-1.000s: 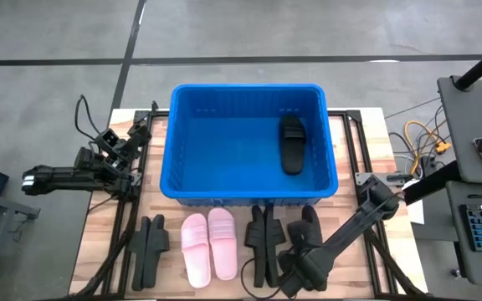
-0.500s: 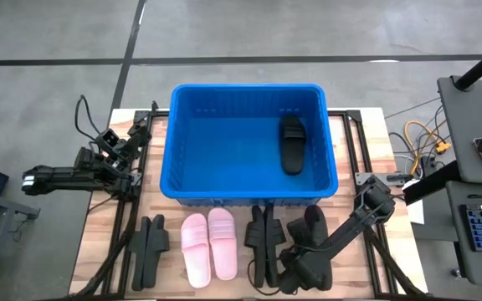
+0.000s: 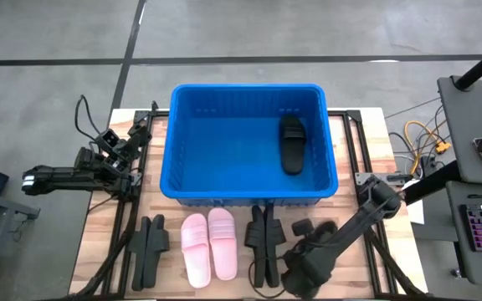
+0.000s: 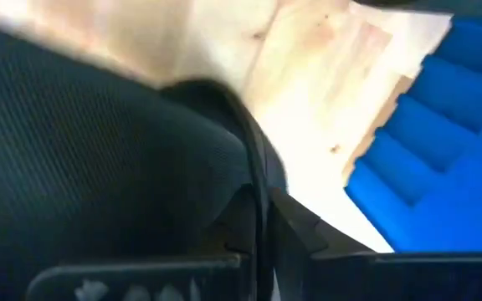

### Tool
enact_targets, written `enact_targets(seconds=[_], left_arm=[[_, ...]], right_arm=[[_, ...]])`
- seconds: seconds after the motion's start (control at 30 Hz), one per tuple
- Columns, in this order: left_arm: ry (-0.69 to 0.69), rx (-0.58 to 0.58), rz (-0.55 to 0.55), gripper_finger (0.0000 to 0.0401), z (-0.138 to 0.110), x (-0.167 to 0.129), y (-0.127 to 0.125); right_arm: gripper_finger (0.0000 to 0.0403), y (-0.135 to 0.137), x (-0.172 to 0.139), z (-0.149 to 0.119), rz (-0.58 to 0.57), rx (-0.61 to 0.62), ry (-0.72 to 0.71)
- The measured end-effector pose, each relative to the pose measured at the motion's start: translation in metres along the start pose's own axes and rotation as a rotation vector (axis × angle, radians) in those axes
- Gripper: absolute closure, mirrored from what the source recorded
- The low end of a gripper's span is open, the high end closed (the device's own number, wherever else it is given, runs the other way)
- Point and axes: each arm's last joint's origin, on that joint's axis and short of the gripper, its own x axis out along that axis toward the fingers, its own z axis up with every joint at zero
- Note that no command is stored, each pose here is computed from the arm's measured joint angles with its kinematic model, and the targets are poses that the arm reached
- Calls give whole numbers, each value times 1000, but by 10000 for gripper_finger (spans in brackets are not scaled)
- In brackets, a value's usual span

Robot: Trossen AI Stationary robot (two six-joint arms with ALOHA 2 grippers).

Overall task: Pick and place slides into bin
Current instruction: Put the black slipper into the blue bin

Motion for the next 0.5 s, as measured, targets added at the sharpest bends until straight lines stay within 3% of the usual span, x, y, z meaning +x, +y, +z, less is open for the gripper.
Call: enact_targets(seconds=[0.27, 0.4, 0.5], left_arm=[[0, 0, 1, 218, 0, 0, 0], [0, 0, 1, 218, 0, 0, 0], [-1, 0, 1, 218, 0, 0, 0]], right_arm=[[393, -25, -64, -52, 250, 195, -122], [393, -48, -102, -84, 361, 399, -274], [392, -68, -129, -105, 381, 567, -499]])
